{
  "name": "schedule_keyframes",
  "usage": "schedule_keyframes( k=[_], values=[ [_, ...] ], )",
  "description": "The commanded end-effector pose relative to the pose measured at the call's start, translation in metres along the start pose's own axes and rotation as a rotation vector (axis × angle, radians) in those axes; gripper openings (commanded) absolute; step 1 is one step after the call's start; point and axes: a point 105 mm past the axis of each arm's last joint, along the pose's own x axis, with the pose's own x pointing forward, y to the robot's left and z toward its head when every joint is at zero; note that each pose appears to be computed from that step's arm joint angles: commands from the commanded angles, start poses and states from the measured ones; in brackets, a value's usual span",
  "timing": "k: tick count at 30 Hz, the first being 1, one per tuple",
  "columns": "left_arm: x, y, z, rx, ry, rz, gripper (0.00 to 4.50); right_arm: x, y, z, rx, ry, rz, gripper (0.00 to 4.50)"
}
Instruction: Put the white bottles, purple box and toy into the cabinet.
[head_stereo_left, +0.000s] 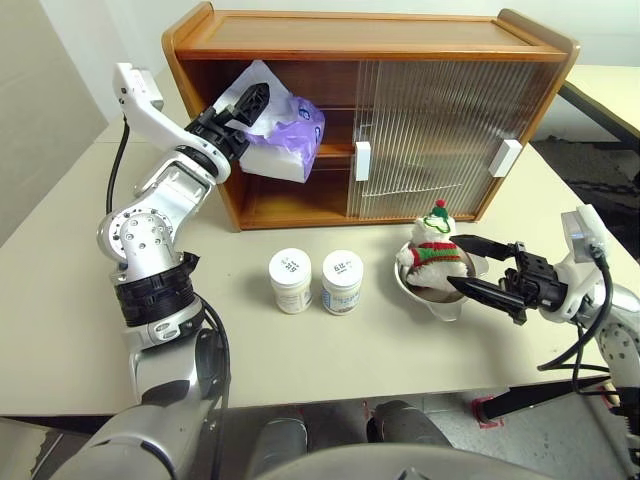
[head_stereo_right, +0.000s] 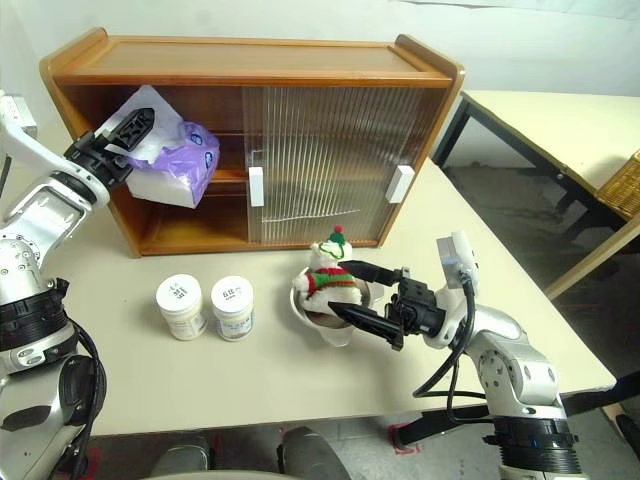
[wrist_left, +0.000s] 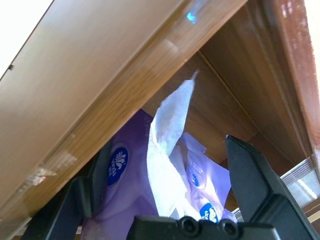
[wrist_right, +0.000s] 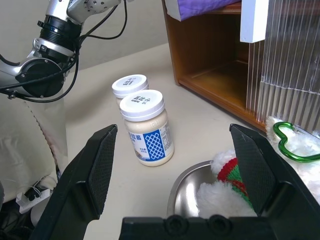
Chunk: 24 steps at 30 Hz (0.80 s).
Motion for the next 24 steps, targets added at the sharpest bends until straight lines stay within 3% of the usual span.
schedule_keyframes(
  k=[1,24],
  values=[
    [0.0,-0.006,0.002,0.01,-0.018,-0.017,4.46,0.005,0.003,0.001,-0.007,0.012,0.014,4.5],
    [-0.011,-0.002,0.013,0.115,-0.046,0.011,4.46,0.016,0.003,0.006,-0.002,0.007,0.027,4.5]
  ],
)
